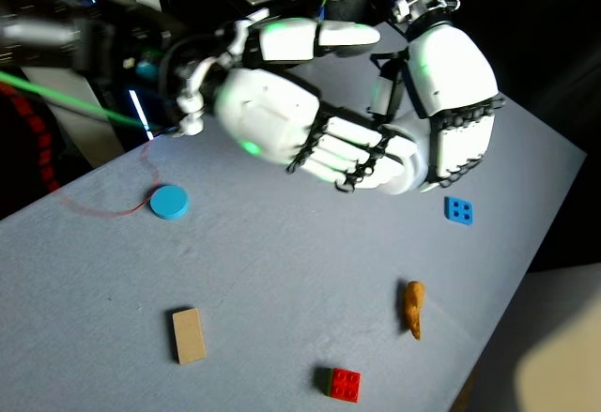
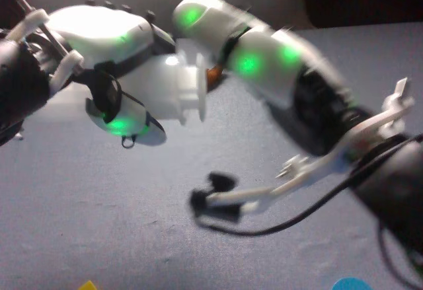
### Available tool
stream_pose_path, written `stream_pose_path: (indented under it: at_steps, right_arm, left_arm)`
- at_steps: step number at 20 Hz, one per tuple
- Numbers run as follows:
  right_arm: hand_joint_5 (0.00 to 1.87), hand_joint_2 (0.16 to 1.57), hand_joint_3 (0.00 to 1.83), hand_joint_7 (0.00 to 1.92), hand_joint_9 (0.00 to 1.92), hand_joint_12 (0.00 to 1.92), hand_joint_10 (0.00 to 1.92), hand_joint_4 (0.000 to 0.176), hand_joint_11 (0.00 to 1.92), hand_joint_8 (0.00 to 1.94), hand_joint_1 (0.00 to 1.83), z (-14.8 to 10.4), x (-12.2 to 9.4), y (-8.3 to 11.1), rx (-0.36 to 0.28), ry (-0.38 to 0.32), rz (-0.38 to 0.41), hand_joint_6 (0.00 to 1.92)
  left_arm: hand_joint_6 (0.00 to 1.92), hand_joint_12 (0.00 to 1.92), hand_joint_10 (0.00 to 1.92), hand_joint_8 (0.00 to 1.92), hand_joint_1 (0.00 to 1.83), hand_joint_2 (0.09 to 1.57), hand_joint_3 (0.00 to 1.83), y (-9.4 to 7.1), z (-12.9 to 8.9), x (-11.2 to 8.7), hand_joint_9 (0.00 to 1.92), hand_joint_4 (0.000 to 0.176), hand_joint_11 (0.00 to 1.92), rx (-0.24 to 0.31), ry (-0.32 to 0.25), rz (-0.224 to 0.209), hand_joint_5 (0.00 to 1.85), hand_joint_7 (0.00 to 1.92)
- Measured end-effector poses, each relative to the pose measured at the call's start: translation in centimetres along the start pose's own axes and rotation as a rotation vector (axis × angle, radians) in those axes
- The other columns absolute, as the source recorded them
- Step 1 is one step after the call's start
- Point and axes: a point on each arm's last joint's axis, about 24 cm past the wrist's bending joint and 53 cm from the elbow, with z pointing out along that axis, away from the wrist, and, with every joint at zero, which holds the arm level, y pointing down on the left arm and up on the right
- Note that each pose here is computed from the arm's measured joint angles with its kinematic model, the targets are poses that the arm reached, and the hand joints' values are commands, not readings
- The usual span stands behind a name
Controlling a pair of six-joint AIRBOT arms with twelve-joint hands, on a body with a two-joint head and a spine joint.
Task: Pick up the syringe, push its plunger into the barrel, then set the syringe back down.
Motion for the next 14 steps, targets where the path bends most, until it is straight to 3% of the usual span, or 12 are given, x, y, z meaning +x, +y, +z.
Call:
stream_pose_path:
  at_steps: [3, 7, 10, 12, 14]
  right_arm:
    - [0.14, 1.12, 0.0, 0.1, 0.09, 0.31, 0.0, 0.0, 0.0, 0.0, 0.24, -0.9, -2.8, 1.6, -0.016, -0.054, -0.02, 0.0]
    - [0.15, 1.13, 0.0, 0.11, 0.1, 0.36, 0.0, 0.0, 0.0, 0.0, 0.22, -2.3, -4.4, 3.1, -0.023, -0.075, -0.074, 0.0]
    - [0.13, 1.13, 0.0, 0.11, 0.1, 0.35, 0.0, 0.0, 0.0, 0.0, 0.22, -2.9, -5.0, 3.7, -0.011, -0.046, -0.239, 0.0]
    - [0.13, 1.13, 0.0, 0.1, 0.1, 0.35, 0.0, 0.0, 0.0, 0.0, 0.23, -3.3, -3.5, 4.6, -0.041, 0.051, -0.416, 0.0]
    - [0.14, 1.13, 0.0, 0.11, 0.11, 0.39, 0.0, 0.0, 0.0, 0.0, 0.23, -3.3, -2.6, 4.5, -0.037, 0.095, -0.487, 0.0]
  left_arm:
    - [0.99, 1.14, 1.25, 1.21, 1.37, 1.14, 0.0, 0.0, 0.0, 0.2, 0.89, 0.0, 0.76, 0.0, 0.004, 0.005, 0.92, 0.85]
    - [1.0, 1.13, 1.25, 1.21, 1.37, 1.14, 0.0, 0.4, 0.0, 0.9, 0.89, 0.0, 0.76, -0.011, 0.013, 0.012, 0.91, 0.85]
    - [0.97, 1.13, 1.25, 1.2, 1.37, 1.14, 0.0, -0.1, 0.4, 2.5, 0.89, 0.0, 0.74, -0.002, 0.044, 0.012, 0.93, 0.85]
    - [1.0, 1.14, 1.23, 1.14, 1.37, 1.13, 0.0, -0.5, 0.8, 4.3, 0.9, 0.0, 0.76, 0.003, 0.077, 0.008, 0.91, 0.89]
    - [0.96, 1.16, 1.24, 1.15, 1.37, 1.13, 0.0, -0.5, 0.9, 6.1, 0.9, 0.0, 0.72, 0.004, 0.113, 0.009, 0.92, 0.9]
